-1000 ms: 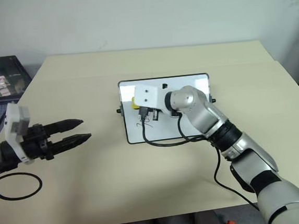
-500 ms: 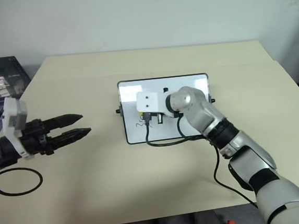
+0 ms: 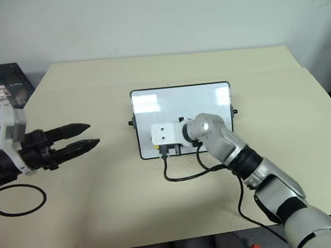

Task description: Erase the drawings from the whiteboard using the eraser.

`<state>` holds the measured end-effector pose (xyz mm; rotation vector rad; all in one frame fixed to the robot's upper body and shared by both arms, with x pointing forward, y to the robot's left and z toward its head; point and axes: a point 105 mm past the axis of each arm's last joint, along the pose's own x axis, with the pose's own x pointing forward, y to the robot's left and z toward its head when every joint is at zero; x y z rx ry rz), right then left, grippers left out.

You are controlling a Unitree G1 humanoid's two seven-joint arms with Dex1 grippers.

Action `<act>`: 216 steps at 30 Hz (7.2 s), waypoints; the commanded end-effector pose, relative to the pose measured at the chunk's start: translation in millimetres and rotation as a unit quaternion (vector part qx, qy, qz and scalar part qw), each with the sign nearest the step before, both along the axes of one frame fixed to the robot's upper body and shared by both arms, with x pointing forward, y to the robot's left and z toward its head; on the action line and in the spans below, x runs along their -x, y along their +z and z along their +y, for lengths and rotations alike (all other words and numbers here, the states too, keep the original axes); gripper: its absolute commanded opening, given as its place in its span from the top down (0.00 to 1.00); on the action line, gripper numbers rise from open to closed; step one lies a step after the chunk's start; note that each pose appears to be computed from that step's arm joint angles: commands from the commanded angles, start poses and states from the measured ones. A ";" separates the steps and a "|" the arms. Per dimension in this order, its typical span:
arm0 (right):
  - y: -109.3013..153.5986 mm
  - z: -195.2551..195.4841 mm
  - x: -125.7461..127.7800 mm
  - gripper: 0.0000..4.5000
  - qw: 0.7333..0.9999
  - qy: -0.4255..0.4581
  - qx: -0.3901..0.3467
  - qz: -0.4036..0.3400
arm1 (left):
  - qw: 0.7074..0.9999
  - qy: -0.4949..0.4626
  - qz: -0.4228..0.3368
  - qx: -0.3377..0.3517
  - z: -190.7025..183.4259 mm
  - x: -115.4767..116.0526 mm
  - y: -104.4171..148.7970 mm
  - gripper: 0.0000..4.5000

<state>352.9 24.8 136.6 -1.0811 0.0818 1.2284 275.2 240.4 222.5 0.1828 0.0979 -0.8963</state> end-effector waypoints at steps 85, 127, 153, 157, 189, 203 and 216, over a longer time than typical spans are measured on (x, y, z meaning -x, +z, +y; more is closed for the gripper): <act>16.3 12.2 -4.9 0.79 0.993 0.014 0.026 -0.113 | 0.999 -0.009 -0.026 -0.029 2.0 -16.5 6.0 0.30; -2.5 -66.5 -19.2 0.79 0.986 -0.074 0.104 -0.104 | 0.999 -0.028 -0.027 -0.037 -4.4 -29.3 8.0 0.30; 85.2 -109.5 -30.8 0.79 0.970 -0.196 -0.093 -0.112 | 0.998 -0.044 -0.011 -0.032 -14.5 -29.1 -1.8 0.30; 80.0 -111.8 -35.8 0.79 0.970 -0.197 -0.079 -0.117 | 0.998 -0.043 -0.010 -0.034 -13.3 -27.6 -0.4 0.30; 128.6 -229.6 28.1 0.79 0.840 -0.322 -0.424 -0.107 | 0.999 -0.034 -0.016 -0.019 -12.4 -22.0 0.3 0.30; 131.8 -242.8 38.7 0.79 0.763 -0.375 -0.499 -0.167 | 0.999 -0.050 -0.019 -0.010 -19.7 -32.4 -2.5 0.30; 105.9 -131.2 11.2 0.79 0.925 -0.199 -0.315 -0.076 | 0.998 -0.054 -0.016 -0.016 -20.4 -35.0 -5.3 0.30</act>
